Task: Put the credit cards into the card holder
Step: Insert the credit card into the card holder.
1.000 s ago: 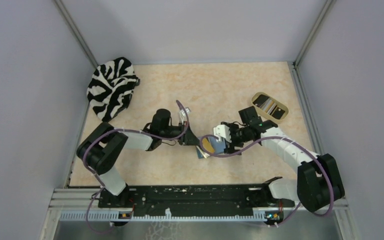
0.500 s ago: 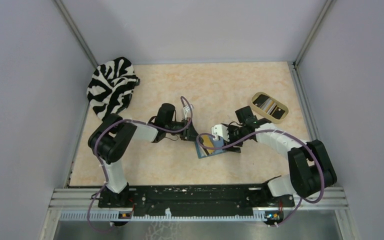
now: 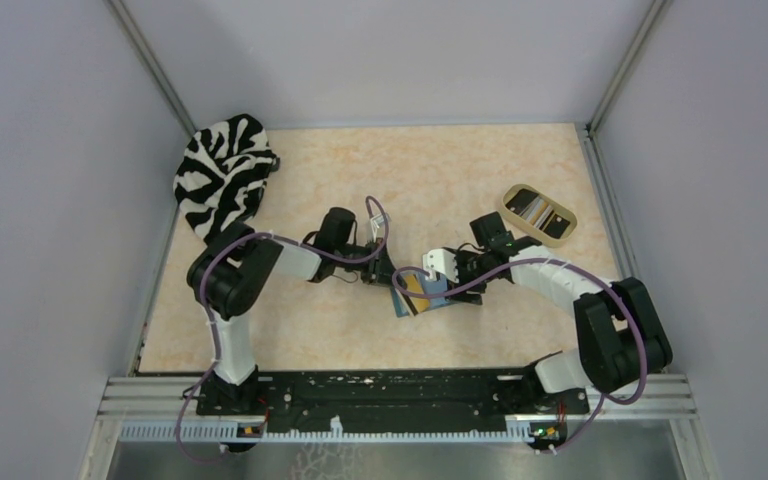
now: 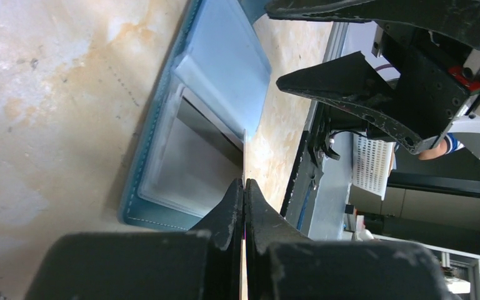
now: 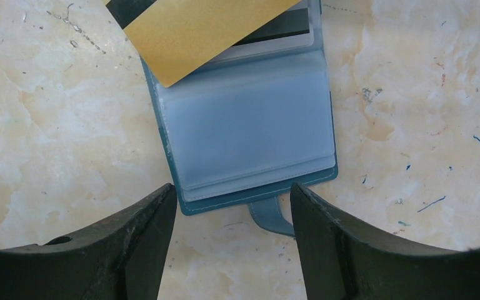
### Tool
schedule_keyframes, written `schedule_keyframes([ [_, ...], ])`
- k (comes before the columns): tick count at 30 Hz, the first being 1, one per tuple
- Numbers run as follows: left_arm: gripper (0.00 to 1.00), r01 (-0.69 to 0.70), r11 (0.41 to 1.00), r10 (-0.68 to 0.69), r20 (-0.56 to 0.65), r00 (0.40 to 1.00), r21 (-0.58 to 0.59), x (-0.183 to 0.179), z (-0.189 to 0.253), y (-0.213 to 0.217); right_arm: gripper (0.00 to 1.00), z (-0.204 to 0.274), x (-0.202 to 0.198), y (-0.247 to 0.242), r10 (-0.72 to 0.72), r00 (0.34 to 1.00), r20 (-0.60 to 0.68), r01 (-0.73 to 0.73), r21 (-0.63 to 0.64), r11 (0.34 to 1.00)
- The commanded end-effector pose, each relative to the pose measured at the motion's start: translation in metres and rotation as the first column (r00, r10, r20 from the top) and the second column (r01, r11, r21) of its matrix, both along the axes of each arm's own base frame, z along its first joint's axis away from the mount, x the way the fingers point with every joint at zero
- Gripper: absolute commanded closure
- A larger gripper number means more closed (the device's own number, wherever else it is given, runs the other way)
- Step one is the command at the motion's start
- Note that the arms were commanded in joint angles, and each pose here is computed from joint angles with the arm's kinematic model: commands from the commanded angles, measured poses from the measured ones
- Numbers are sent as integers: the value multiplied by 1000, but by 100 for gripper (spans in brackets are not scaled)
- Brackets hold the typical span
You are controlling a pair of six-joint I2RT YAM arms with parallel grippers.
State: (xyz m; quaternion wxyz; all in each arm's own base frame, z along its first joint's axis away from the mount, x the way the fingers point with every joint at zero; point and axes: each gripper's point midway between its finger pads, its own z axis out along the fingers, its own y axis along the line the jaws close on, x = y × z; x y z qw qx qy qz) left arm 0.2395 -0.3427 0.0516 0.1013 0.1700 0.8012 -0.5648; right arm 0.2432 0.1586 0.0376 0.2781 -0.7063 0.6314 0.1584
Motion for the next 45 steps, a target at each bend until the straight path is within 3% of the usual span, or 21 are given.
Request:
schedule_keyframes([
  [1, 100, 0, 1000, -1, -30, 1000, -7, 5, -1, -2, 34, 0, 3, 1, 3, 1000, 5, -3, 10, 1000],
  [31, 100, -53, 996, 42, -129, 991, -77, 11, -4, -8, 38, -21, -4, -5, 22, 999, -43, -25, -80, 996],
  [45, 100, -79, 997, 79, -164, 983, 2, 13, -20, -4, 42, -21, -5, -4, 24, 998, -53, -28, -85, 996],
])
